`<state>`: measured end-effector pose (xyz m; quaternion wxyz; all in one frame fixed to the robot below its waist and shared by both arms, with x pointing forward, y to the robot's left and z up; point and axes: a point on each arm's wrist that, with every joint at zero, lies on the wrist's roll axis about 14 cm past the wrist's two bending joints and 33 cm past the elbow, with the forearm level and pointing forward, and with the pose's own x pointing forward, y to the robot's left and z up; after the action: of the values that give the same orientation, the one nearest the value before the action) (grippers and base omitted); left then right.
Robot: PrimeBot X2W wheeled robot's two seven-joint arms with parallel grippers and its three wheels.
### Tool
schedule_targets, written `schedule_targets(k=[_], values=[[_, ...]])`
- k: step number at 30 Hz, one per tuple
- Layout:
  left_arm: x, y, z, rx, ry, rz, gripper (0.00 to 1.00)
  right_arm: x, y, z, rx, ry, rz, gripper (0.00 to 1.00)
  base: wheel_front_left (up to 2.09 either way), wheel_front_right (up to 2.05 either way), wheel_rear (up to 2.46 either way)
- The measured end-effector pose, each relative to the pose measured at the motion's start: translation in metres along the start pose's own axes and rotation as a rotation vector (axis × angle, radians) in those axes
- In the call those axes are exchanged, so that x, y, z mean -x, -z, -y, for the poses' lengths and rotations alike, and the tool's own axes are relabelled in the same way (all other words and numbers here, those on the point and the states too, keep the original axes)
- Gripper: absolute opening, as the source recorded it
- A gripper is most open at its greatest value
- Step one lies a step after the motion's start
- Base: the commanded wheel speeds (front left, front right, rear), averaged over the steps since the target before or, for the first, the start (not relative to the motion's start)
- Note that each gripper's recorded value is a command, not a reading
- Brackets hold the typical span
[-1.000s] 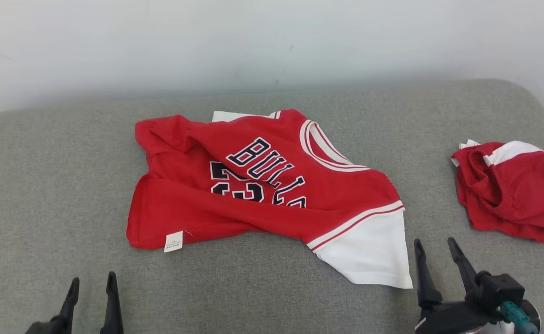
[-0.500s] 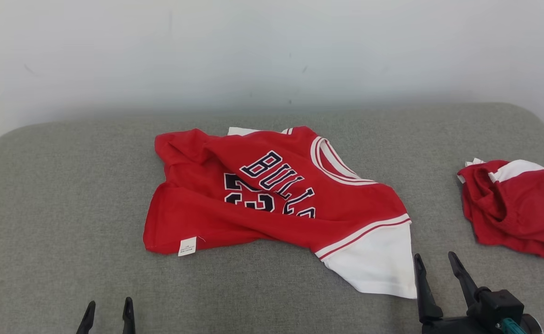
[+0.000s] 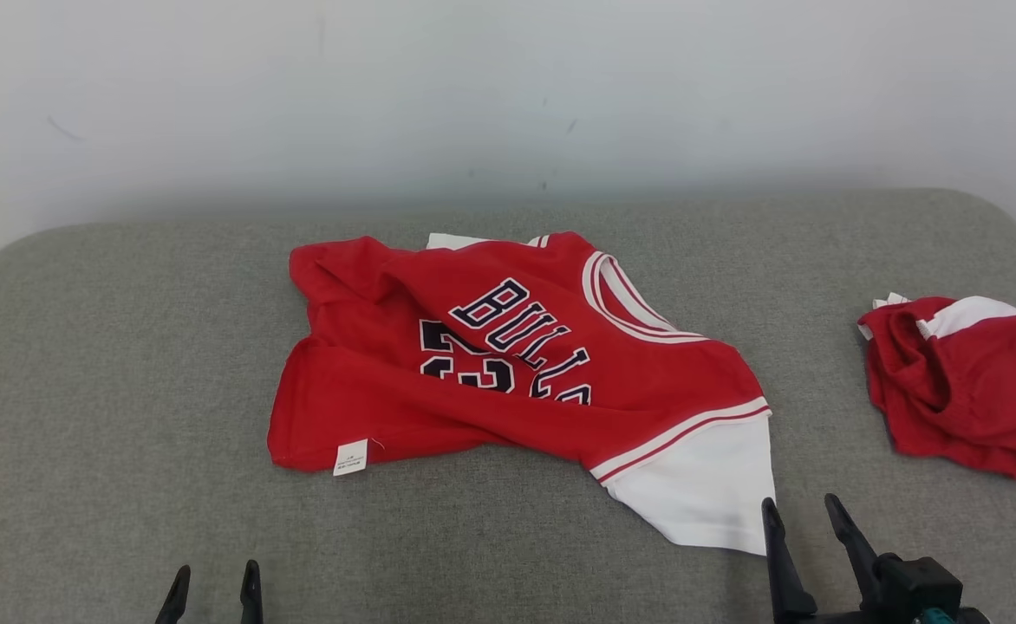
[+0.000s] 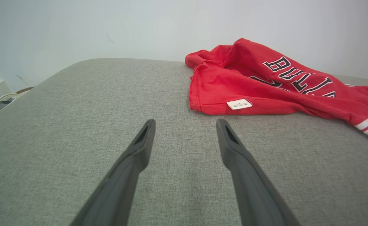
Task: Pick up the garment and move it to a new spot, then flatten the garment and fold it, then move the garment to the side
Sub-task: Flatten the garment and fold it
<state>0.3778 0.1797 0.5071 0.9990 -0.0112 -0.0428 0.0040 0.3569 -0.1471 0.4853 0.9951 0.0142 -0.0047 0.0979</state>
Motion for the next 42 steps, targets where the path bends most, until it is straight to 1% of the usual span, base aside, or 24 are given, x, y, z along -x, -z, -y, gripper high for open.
schedule_targets(k=[12, 18, 22, 27, 35, 42], values=[[-0.005, 0.027, 0.014, 0.007, 0.049, -0.081, 1.0, 0.003, 0.047, 0.002, -0.038, 0.009, -0.15, 1.0, 0.0, 0.0, 0.0], [-0.017, 0.033, 0.023, 0.004, 0.081, -0.093, 1.0, -0.005, 0.059, 0.007, -0.085, 0.032, -0.185, 1.0, 0.0, 0.0, 0.0], [-0.022, 0.039, 0.027, 0.003, 0.098, -0.106, 1.0, -0.005, 0.072, 0.009, -0.147, 0.06, -0.22, 1.0, 0.0, 0.0, 0.0], [-0.033, 0.038, 0.033, 0.002, 0.124, -0.099, 1.0, -0.009, 0.081, 0.01, -0.19, 0.075, -0.245, 1.0, 0.0, 0.0, 0.0], [-0.048, 0.038, 0.038, -0.004, 0.144, -0.089, 1.0, -0.016, 0.088, 0.004, -0.224, 0.06, -0.265, 1.0, 0.0, 0.0, 0.0], [-0.075, 0.031, 0.037, 0.045, 0.159, -0.06, 1.0, -0.022, 0.089, 0.004, -0.22, 0.046, -0.267, 1.0, 0.0, 0.0, 0.0]])
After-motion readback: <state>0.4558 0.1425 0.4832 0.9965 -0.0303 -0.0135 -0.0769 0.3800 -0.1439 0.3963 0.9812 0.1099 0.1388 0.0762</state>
